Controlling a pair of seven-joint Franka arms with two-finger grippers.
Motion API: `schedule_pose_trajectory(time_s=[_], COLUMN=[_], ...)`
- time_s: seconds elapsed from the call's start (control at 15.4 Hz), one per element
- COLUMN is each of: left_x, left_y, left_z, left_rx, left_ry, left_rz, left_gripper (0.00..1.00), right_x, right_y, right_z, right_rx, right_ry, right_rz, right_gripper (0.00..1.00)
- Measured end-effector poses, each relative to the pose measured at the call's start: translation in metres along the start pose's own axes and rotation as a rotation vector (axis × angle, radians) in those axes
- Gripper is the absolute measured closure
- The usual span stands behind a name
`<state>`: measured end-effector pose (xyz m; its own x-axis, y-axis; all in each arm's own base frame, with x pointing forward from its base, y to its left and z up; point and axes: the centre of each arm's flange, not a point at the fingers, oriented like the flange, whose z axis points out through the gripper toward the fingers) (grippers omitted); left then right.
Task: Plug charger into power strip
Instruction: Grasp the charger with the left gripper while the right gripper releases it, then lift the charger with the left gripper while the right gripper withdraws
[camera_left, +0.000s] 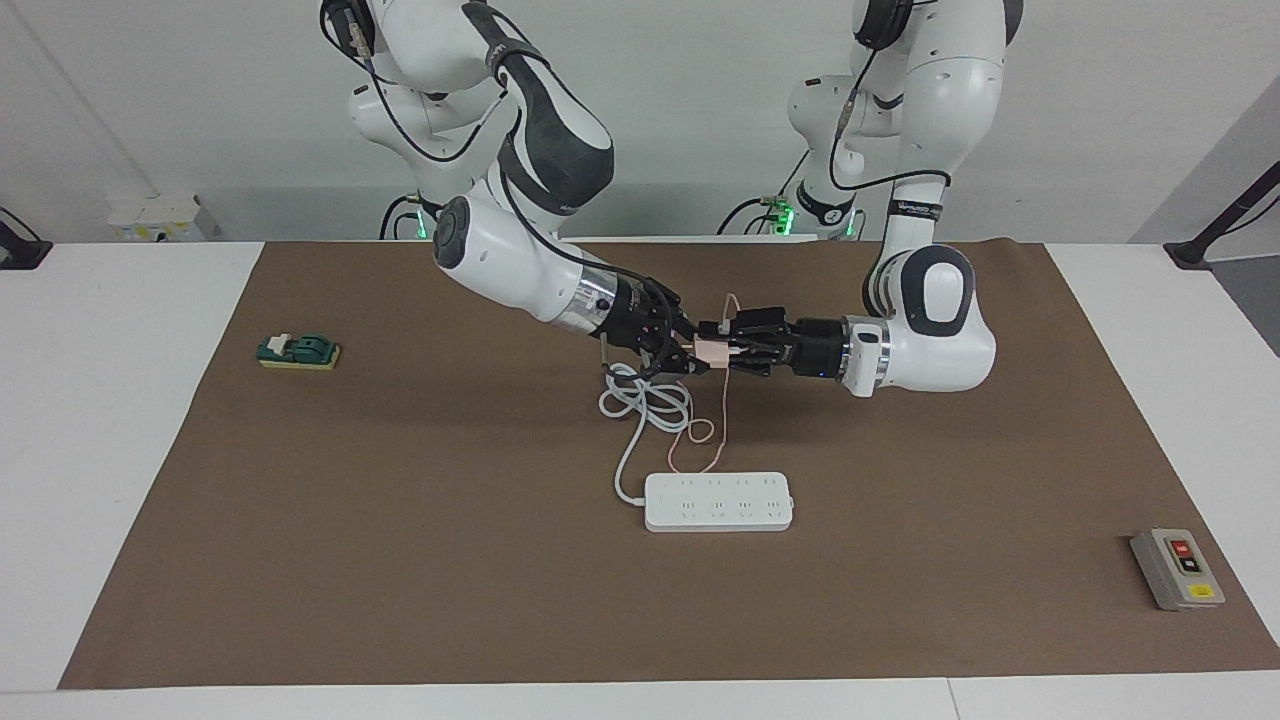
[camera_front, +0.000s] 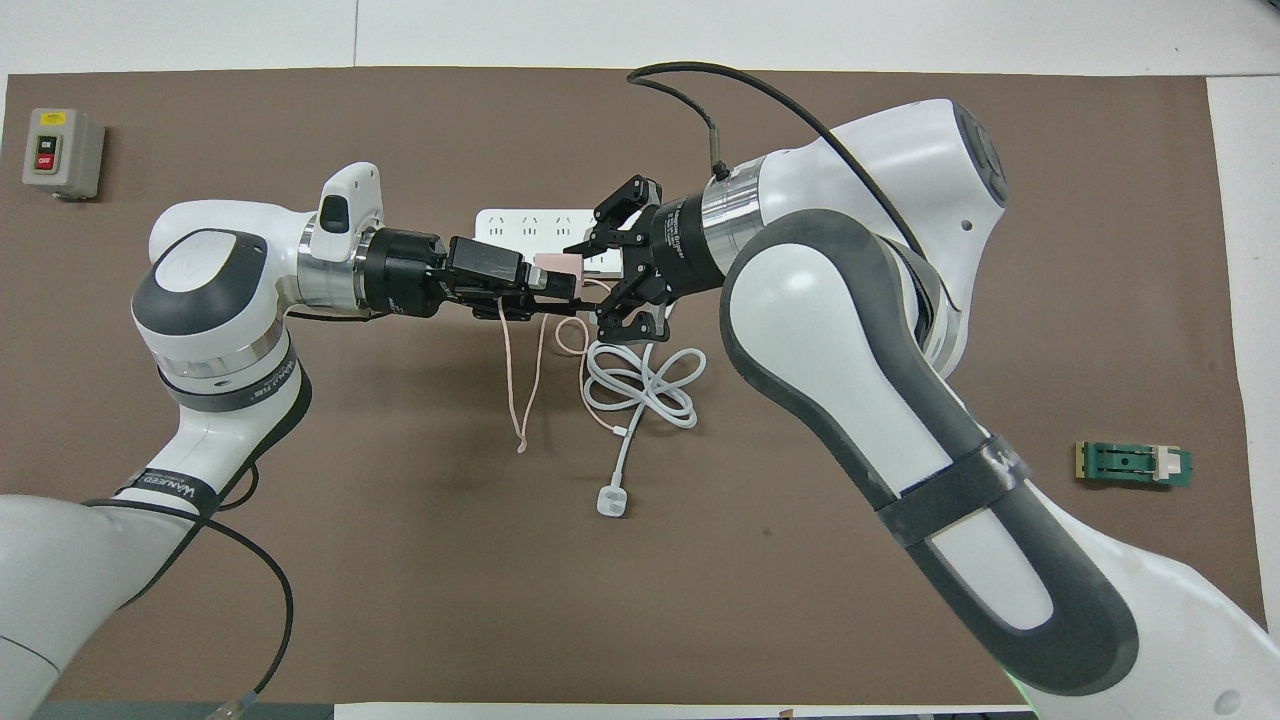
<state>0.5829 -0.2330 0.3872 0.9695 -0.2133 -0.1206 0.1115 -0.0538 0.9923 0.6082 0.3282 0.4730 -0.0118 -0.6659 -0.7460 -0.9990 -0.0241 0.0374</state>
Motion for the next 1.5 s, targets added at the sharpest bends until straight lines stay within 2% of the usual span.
schedule_pose_trajectory(time_s=[0.07, 0.2, 0.65, 0.98, 1.04, 1.17, 1.37, 1.5], left_x=[0.0, 0.0, 0.0, 0.0, 0.0, -0.002, -0.009, -0.013], left_y=[-0.001, -0.001, 0.0, 0.009, 0.01, 0.012, 0.017, 0.024], left_z=[0.0, 0.0, 0.0, -0.005, -0.007, -0.015, -0.039, -0.061], left_rx=[0.001, 0.002, 0.003, 0.017, 0.02, 0.047, 0.167, 0.235], left_ry=[0.0, 0.0, 0.002, 0.027, 0.029, 0.028, 0.016, 0.035], left_rz=[0.0, 0.002, 0.009, 0.022, 0.015, 0.003, -0.032, -0.078], left_gripper=[0.67, 0.71, 0.71, 0.71, 0.71, 0.71, 0.71, 0.71], right_x=[-0.001, 0.0, -0.001, -0.001, 0.0, 0.0, 0.005, 0.012], right_y=[0.0, 0.0, 0.0, -0.001, -0.001, -0.001, -0.006, -0.015], right_z=[0.0, 0.0, -0.001, -0.001, -0.002, -0.002, -0.011, -0.029], right_rx=[0.001, 0.001, 0.001, 0.003, 0.003, 0.004, 0.019, 0.048], right_ry=[-0.001, -0.001, -0.001, -0.001, -0.001, -0.001, -0.001, -0.006], right_rz=[-0.001, -0.001, -0.001, -0.001, -0.001, 0.001, 0.008, 0.019], right_gripper=[0.5, 0.5, 0.5, 0.03, 0.0, 0.0, 0.0, 0.0])
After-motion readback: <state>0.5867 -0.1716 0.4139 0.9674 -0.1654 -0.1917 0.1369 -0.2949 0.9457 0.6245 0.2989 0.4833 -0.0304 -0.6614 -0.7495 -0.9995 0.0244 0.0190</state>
